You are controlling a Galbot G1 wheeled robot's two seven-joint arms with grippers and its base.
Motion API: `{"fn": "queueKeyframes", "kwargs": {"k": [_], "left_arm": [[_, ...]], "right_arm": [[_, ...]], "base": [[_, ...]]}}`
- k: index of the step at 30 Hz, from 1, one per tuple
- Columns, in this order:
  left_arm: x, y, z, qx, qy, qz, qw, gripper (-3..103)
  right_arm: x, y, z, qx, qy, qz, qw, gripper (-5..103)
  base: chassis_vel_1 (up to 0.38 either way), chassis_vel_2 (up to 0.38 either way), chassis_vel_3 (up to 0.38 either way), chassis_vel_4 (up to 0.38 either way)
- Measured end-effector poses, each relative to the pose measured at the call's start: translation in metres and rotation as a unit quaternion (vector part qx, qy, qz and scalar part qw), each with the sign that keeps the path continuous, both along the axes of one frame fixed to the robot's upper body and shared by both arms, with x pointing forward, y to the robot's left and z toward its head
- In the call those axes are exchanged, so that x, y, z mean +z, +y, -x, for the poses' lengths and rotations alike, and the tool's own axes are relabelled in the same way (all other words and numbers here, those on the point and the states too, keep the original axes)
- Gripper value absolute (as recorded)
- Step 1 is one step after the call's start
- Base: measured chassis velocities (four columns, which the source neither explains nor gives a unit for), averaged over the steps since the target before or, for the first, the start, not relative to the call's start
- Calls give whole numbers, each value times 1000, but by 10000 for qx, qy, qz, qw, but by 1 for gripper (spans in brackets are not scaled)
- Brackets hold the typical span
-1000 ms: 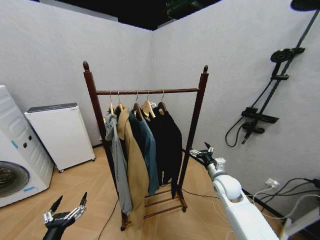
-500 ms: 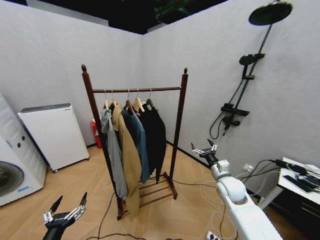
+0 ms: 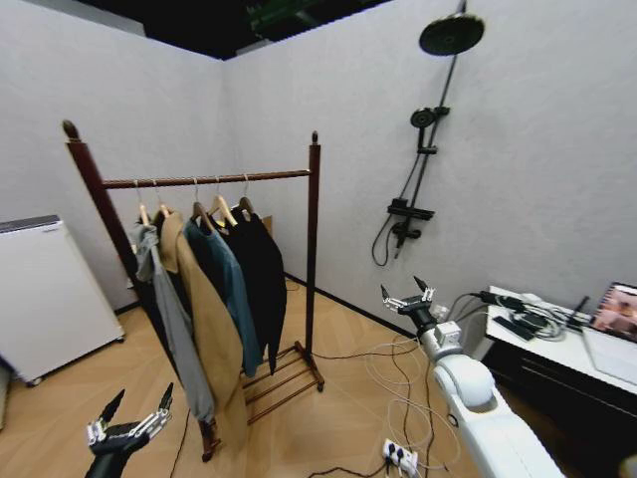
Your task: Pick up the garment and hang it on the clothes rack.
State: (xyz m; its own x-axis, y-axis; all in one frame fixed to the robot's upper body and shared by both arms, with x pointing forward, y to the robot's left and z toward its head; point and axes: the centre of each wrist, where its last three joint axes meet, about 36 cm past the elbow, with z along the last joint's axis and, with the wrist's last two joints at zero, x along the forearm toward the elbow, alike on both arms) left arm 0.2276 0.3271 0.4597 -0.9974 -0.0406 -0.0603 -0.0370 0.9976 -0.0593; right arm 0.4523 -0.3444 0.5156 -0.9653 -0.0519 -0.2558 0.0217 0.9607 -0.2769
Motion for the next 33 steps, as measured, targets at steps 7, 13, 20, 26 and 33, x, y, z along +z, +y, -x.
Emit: {"fn": "queueKeyframes", "kwargs": {"k": [7, 13, 20, 26, 33], "left_arm": [[0, 0, 0, 0, 0, 0, 10000, 100], [0, 0, 0, 0, 0, 0, 10000, 100], [0, 0, 0, 0, 0, 0, 10000, 100], [0, 0, 0, 0, 0, 0, 10000, 100], [0, 0, 0, 0, 1, 0, 10000, 100]], "right_arm": [[0, -3, 2, -5, -18, -58, 10000, 100], [-2, -1, 2, -11, -14, -94, 10000, 100], [0, 2, 3, 28, -95, -119, 9999, 100], [1, 4, 2, 53, -137, -139, 9998, 100], [-1, 7, 4, 134, -179, -124, 9997, 100]], "base": [[-121, -143, -121, -106], [-71, -138, -154, -100], [-3, -278, -266, -3], [74, -354, -334, 106], [107, -356, -354, 94]]}}
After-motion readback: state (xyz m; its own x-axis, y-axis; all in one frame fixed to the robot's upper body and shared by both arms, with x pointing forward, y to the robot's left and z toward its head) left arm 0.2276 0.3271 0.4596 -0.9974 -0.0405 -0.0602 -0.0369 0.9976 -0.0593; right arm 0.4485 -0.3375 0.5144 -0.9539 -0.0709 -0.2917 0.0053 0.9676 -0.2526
